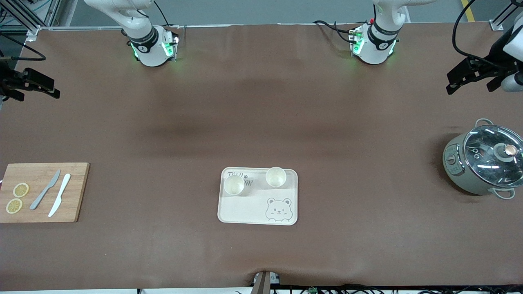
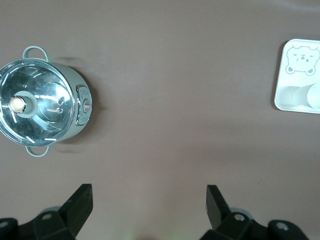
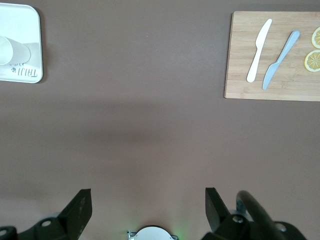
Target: Place white IKEA cup upright on tray with both arms
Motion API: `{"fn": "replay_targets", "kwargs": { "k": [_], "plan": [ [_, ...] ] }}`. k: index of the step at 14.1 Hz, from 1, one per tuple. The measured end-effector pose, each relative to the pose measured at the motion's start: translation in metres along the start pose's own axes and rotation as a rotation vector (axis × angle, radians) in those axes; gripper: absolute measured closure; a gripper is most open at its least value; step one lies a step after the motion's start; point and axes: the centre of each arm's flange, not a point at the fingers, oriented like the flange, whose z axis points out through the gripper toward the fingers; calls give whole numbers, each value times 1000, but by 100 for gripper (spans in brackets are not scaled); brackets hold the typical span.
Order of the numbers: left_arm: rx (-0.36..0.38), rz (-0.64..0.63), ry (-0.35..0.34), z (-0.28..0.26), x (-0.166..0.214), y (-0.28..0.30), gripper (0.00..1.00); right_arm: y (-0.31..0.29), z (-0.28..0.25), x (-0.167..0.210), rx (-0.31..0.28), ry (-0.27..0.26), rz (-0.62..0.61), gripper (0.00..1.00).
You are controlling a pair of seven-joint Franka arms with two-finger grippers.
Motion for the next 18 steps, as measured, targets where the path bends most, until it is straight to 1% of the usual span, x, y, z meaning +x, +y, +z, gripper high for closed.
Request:
{"fn": "replay_targets", "kwargs": {
  "k": [3, 6, 12, 18],
  "plan": [
    [3, 4, -23, 12, 2, 2, 0, 0, 0, 0, 0, 0, 0, 0],
    [2, 4, -19, 16, 3, 3, 0, 0, 0, 0, 0, 0, 0, 0],
    [3, 3, 21, 20, -4, 3, 0, 0, 0, 0, 0, 0, 0, 0],
    [-3, -11, 54, 13, 3, -4, 0, 0, 0, 0, 0, 0, 0, 0]
  ]
}}
